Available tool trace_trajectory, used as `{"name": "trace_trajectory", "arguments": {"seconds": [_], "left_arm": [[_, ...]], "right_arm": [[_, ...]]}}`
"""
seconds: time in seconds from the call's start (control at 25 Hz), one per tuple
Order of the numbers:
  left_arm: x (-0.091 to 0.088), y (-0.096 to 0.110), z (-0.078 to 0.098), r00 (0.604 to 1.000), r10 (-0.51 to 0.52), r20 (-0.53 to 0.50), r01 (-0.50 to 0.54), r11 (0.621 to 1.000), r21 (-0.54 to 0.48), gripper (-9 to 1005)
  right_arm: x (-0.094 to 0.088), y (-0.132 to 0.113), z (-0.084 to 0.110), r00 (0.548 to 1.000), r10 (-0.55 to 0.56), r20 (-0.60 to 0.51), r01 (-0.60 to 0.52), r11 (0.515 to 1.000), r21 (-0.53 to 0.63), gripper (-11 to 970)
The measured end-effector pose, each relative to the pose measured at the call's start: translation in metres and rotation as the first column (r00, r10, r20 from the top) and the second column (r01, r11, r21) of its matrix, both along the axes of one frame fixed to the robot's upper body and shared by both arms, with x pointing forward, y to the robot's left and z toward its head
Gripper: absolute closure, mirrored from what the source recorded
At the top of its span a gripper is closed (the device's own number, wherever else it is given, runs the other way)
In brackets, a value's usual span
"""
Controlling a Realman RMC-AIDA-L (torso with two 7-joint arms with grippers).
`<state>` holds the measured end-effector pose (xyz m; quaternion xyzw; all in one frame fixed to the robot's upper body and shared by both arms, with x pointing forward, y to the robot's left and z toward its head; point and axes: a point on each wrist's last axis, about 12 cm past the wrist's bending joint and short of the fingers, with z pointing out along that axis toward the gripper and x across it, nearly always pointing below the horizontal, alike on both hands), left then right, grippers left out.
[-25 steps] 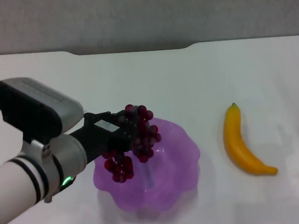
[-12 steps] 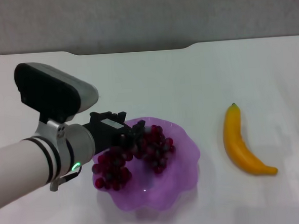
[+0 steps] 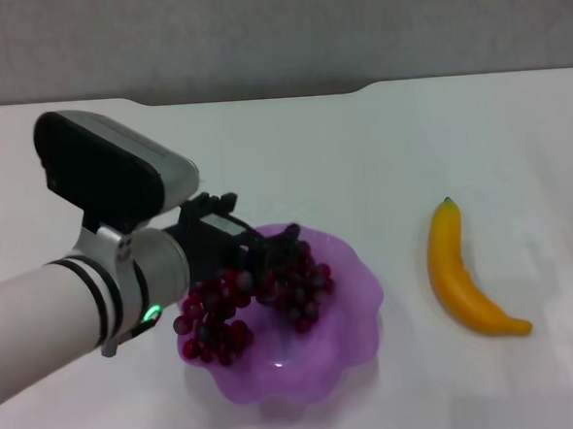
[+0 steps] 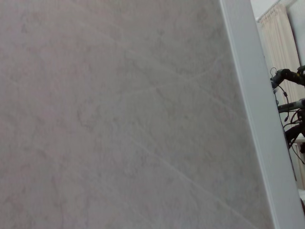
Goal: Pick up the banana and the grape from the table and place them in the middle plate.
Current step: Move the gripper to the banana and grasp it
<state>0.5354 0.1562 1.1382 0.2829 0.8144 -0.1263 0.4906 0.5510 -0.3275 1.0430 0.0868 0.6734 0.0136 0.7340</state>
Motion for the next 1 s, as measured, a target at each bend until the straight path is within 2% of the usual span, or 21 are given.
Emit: {"name": "trace_trajectory", "arguments": {"seconds": [0.12,0.32,0.56,0.84,1.0], "left_arm": [[0.000,0.004,0.003,0.999,0.024,0.040,-0.023,0.999,-0.030,139],[0.006,0.012,0.002,0.989,0.067,0.136,-0.059,0.996,-0.061,101],[0.013,0.027,-0.008,0.953,0.157,0.259,-0.129,0.984,-0.122,102],[0.024,0.049,-0.007,0.918,0.273,0.287,-0.217,0.953,-0.214,102],[0.029,0.063,-0.009,0.890,0.349,0.293,-0.268,0.921,-0.282,102]], "right_arm": [[0.000,0.001,0.000,1.000,0.004,0.001,-0.004,1.000,-0.002,79],[0.001,0.001,0.001,1.000,0.008,0.001,-0.008,1.000,-0.004,80],[0.003,0.003,0.001,1.000,0.014,-0.003,-0.014,1.000,-0.007,80],[0.009,0.010,0.001,0.998,0.052,-0.027,-0.053,0.997,-0.048,75],[0.010,0.011,0.001,0.998,0.056,-0.034,-0.058,0.996,-0.066,75]]}}
